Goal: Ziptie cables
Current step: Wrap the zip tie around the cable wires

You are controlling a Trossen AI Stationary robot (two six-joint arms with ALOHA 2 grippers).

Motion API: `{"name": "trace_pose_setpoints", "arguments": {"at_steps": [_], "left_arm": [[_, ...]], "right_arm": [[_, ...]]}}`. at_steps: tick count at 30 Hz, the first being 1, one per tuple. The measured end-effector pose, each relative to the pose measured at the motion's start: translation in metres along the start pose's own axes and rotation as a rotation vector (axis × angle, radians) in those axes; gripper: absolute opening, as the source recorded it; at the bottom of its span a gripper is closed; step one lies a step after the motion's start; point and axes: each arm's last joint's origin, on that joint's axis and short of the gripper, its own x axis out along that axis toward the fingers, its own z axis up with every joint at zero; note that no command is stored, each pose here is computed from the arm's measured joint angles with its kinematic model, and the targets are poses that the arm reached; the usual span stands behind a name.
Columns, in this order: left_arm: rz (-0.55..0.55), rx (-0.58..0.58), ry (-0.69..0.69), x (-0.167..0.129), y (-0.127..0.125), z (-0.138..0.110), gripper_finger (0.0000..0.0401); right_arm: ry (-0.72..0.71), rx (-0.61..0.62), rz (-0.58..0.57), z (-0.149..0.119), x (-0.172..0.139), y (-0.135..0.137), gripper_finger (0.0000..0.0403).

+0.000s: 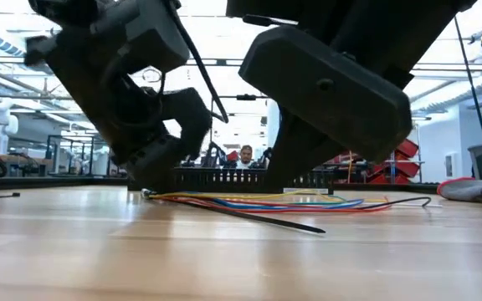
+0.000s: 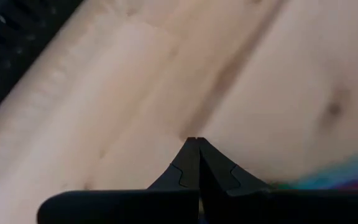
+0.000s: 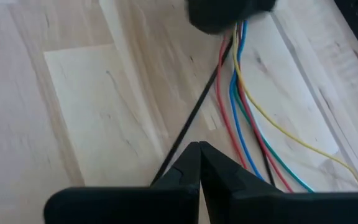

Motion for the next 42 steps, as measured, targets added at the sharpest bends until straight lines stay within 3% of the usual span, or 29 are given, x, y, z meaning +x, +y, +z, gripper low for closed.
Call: {"name": "trace_pose_setpoints", "arguments": {"at_steps": [6, 11, 19, 28, 31, 34, 38, 42], "left_arm": [[0.019, 0.097, 0.101, -0.02, -0.007, -0.001, 0.0], [0.036, 0.091, 0.141, -0.024, -0.006, -0.003, 0.0], [-0.04, 0.083, 0.169, -0.042, -0.017, -0.012, 0.0], [-0.121, 0.131, 0.142, -0.074, -0.032, -0.004, 0.0], [-0.059, 0.155, 0.126, -0.075, -0.028, -0.003, 0.0], [0.094, 0.187, 0.095, -0.074, -0.015, 0.0, 0.0], [0.261, 0.194, 0.196, -0.065, 0.011, 0.001, 0.0], [0.266, 0.237, 0.319, -0.051, 0.025, 0.001, 0.0]], "right_arm": [[0.011, 0.0, -0.014, -0.001, 0.0, -0.002, 0.0], [0.009, 0.004, -0.015, -0.001, 0.0, -0.002, 0.0], [0.011, -0.001, -0.019, -0.001, -0.001, -0.003, 0.0], [0.014, -0.008, -0.027, -0.002, -0.001, -0.003, 0.0], [-0.001, -0.009, -0.038, -0.001, -0.001, -0.004, 0.0], [-0.001, -0.009, -0.041, 0.0, 0.0, -0.005, 0.0], [0.001, -0.009, -0.044, 0.0, 0.001, -0.005, 0.0], [-0.006, -0.004, -0.071, -0.001, 0.0, -0.007, 0.0]]}}
